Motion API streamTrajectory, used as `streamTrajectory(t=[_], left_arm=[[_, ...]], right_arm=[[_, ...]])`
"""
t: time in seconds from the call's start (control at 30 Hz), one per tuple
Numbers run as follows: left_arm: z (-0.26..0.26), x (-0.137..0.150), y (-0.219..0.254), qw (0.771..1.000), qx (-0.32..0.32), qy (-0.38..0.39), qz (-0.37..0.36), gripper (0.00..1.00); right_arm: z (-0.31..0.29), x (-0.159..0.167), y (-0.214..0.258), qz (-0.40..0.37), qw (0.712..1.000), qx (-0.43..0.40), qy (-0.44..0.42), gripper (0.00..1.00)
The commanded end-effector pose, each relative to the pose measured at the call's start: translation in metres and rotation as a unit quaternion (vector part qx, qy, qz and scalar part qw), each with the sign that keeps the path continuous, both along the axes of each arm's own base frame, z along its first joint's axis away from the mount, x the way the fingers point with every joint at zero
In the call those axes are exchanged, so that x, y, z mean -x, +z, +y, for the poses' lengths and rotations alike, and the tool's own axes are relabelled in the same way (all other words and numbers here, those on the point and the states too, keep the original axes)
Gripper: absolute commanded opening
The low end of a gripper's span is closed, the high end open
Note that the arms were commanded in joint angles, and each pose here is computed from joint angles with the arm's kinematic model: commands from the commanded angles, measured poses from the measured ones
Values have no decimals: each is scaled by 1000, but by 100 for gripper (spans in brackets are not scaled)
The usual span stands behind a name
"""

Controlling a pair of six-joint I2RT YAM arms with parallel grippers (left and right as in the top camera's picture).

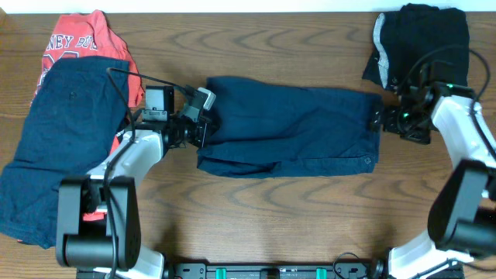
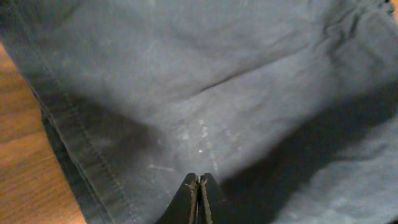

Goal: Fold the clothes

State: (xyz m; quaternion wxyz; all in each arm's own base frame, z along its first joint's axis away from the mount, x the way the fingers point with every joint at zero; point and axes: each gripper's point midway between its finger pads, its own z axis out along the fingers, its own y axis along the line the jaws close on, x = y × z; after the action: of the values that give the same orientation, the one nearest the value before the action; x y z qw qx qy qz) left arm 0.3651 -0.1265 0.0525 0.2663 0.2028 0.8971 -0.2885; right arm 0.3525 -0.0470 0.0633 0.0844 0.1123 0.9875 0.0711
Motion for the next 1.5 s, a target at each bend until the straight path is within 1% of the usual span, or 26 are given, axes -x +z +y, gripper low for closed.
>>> streamTrajectory(t=[0.0, 0.2, 0.3, 0.37, 0.47, 0.53, 0.8, 1.03, 1.17, 1.3, 1.47], left_arm=[[-2, -4, -10, 1000, 0, -9, 3, 6], [0, -9, -21, 1000, 4, 14, 20, 6], [6, -15, -23, 998, -1, 49, 31, 6], [7, -17, -23, 997, 1, 63, 36, 6], [7, -22, -24, 996, 8, 76, 37, 6], [10, -23, -29, 996, 1, 82, 39, 6], [10, -20, -56, 994, -4, 84, 67, 6], [14, -19, -67, 993, -17, 91, 76, 6], [18, -18, -69, 992, -27, 97, 79, 6], [20, -18, -71, 991, -33, 101, 80, 6], [20, -17, -71, 991, -34, 101, 82, 6]], right_arm=[[-6, -2, 29, -27, 999, 18, -24, 99], [-5, 18, 29, 6, 1000, 7, -18, 99], [-11, 25, 26, 23, 999, 29, -23, 99], [-17, 28, 24, 30, 998, 42, -42, 99], [-27, 32, 22, 40, 994, 68, -71, 99], [-30, 34, 21, 45, 993, 78, -80, 99], [-31, 33, 21, 41, 993, 79, -81, 99], [-29, 39, 12, 55, 992, 77, -84, 99], [-24, 43, -4, 60, 992, 76, -77, 95], [-15, 40, -18, 46, 993, 78, -71, 94], [1, 27, -31, 12, 996, 81, -45, 97]])
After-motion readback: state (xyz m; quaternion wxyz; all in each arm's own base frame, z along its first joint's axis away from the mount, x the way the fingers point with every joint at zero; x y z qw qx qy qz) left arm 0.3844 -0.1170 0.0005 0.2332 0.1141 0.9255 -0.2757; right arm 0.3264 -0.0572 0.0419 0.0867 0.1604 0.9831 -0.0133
